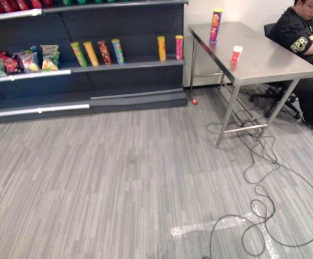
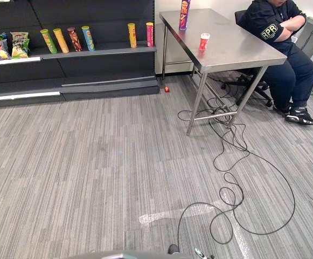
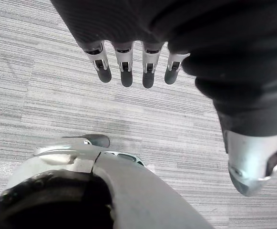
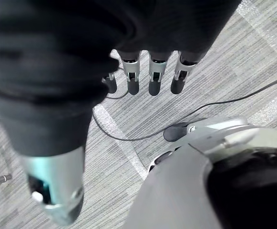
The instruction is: Put the gum and the chips on the shelf.
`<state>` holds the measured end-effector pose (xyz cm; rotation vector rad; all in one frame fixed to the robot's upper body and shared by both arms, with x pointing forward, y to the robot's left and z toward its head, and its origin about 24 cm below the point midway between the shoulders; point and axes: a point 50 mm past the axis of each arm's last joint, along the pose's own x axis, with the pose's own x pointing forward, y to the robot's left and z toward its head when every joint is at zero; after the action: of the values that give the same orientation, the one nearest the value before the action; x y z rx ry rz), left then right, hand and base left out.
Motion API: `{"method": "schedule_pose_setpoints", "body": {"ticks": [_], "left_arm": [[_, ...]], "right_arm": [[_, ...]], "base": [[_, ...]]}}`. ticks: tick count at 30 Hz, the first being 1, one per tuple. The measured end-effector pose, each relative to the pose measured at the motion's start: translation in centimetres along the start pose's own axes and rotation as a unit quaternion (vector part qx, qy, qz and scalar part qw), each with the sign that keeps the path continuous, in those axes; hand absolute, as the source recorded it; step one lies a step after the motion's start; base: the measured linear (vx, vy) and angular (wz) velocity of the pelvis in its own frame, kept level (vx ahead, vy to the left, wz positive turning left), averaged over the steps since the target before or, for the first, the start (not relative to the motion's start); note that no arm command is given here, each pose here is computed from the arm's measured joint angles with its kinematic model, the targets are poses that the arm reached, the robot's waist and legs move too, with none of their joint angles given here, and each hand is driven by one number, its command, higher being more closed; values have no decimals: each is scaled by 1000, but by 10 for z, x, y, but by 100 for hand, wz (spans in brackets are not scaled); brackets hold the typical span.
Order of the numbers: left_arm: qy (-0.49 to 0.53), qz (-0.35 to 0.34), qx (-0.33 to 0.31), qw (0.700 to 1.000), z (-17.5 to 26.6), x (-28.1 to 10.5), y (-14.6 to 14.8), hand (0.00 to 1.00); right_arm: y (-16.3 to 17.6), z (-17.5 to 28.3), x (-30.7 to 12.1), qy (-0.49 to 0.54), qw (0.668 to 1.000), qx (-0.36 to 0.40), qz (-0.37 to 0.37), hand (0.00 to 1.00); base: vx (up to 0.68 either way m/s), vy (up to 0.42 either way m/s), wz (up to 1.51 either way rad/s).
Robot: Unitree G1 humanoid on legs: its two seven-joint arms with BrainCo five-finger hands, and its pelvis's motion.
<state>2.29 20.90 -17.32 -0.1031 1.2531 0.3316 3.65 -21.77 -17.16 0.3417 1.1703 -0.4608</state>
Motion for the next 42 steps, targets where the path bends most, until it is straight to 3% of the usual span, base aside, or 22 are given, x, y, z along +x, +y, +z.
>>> {"method": "schedule_pose_setpoints", "body": {"ticks": [10,42], "left_arm": [[0,-1,-16,1000,3,1,-1,0],[-16,-5,17,1000,10,2,0,0]], "right_arm": [[3,5,1,-8,1000,0,4,0],[4,8,1,-23,999,-28,6,0]], "base": [[-52,-17,0],[-12,-13,-2]]}}
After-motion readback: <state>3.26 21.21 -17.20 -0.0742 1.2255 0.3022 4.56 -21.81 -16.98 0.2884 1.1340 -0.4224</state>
